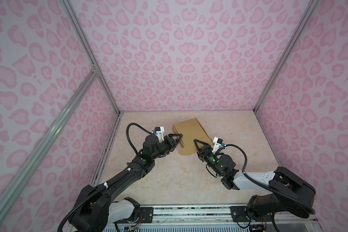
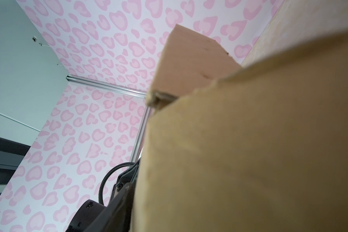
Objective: Fold the paper box
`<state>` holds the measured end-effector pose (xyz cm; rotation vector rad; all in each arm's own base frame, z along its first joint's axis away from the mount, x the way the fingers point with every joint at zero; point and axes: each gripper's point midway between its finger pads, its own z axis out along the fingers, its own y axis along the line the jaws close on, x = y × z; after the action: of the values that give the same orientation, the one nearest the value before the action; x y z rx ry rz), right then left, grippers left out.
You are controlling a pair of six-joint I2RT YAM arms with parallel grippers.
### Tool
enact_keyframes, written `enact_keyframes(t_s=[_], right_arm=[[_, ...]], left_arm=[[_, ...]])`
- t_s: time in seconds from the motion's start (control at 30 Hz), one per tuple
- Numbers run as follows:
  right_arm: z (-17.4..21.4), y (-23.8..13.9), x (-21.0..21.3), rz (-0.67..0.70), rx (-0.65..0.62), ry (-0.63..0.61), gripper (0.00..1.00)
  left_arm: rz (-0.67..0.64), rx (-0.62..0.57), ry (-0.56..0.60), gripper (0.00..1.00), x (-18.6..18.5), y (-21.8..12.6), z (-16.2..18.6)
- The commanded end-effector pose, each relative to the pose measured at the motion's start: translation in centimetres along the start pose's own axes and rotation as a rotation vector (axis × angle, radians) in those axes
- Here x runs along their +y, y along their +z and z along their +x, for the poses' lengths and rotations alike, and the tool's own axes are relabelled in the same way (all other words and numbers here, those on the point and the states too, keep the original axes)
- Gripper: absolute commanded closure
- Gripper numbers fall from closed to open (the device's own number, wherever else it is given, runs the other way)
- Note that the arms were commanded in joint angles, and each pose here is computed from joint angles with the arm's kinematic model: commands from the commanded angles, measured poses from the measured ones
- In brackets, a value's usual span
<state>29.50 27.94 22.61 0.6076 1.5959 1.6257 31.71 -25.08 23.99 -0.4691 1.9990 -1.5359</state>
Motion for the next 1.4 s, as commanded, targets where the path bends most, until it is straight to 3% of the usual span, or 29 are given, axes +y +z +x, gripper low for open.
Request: enact_keyframes(t_s=[0.0, 0.57, 0.8, 1.07, 1.37], right_arm=[[-0.2, 0.0, 0.4, -0.011, -0.005, -0.005, 0.37], [-1.9, -1.6, -0.1, 0.123, -0.037, -0.114, 0.44], [-2.1, -3.6, -2.0, 0.326, 0.03, -0.208, 0.47], [-3.3, -9.1, -2.8, 0.621, 0.145, -0.479, 0.48], [-2.8, -14.9, -4.5, 0.885, 0.379, -0.611, 0.49]], left_arm=[[0.057, 0.005, 0.023, 0.42, -1.4, -0.2, 0.1], [0.029, -0.005, 0.067, 0.22, -1.0, -1.0, 0.1], [-0.071, -0.027, 0.168, 0.21, 0.9, -2.6, -0.2], [-0.215, -0.053, 0.293, 0.19, 3.5, -5.1, -0.3], [-0.273, -0.01, 0.295, 0.19, 6.3, -5.5, 0.9]])
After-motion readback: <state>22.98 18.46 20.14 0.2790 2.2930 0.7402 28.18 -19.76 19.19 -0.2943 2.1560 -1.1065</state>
